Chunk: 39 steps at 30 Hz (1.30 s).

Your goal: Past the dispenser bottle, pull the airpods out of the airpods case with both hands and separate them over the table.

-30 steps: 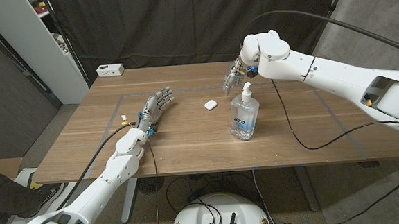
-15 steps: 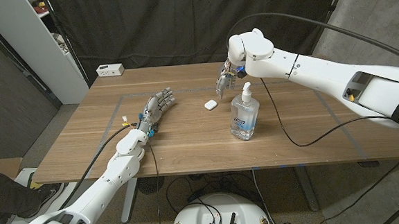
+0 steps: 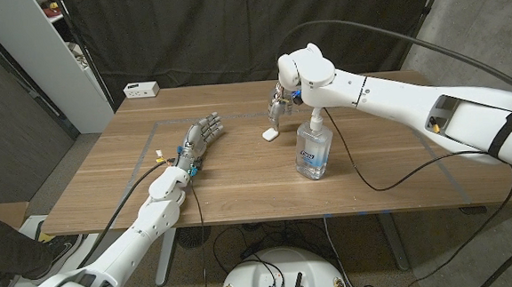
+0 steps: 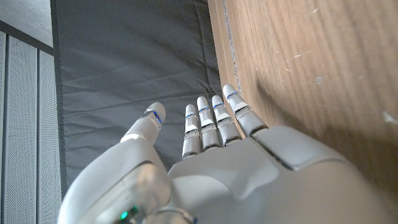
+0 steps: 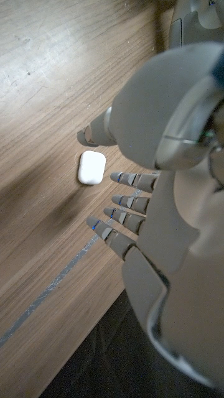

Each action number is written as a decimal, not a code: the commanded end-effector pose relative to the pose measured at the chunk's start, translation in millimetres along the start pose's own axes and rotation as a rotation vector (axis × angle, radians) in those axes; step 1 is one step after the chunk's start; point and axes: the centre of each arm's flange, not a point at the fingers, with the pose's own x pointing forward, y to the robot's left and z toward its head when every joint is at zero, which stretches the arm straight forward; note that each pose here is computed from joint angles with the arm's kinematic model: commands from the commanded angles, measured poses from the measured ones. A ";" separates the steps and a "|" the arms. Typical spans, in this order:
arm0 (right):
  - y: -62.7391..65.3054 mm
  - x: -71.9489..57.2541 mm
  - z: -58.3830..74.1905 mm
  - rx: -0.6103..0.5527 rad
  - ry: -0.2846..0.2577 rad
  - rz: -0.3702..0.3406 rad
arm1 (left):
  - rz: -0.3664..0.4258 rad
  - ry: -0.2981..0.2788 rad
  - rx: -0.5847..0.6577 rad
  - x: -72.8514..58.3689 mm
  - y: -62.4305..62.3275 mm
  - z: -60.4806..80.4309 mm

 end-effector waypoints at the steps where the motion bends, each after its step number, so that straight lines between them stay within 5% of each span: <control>1: -3.8 7.5 20.4 -0.073 0.018 -0.035 | 0.011 -0.002 -0.007 -4.4 4.4 -3.7; 11: -1.3 27.6 28.3 -0.103 0.026 -0.030 | 0.023 0.007 -0.016 -9.8 5.2 -7.9; 28: 18.2 45.0 22.7 -0.106 0.033 -0.148 | 0.028 0.015 -0.013 -7.7 7.3 -7.2; 39: 24.1 57.8 15.0 -0.116 0.034 -0.162 | 0.031 0.020 -0.008 -5.2 6.3 -5.9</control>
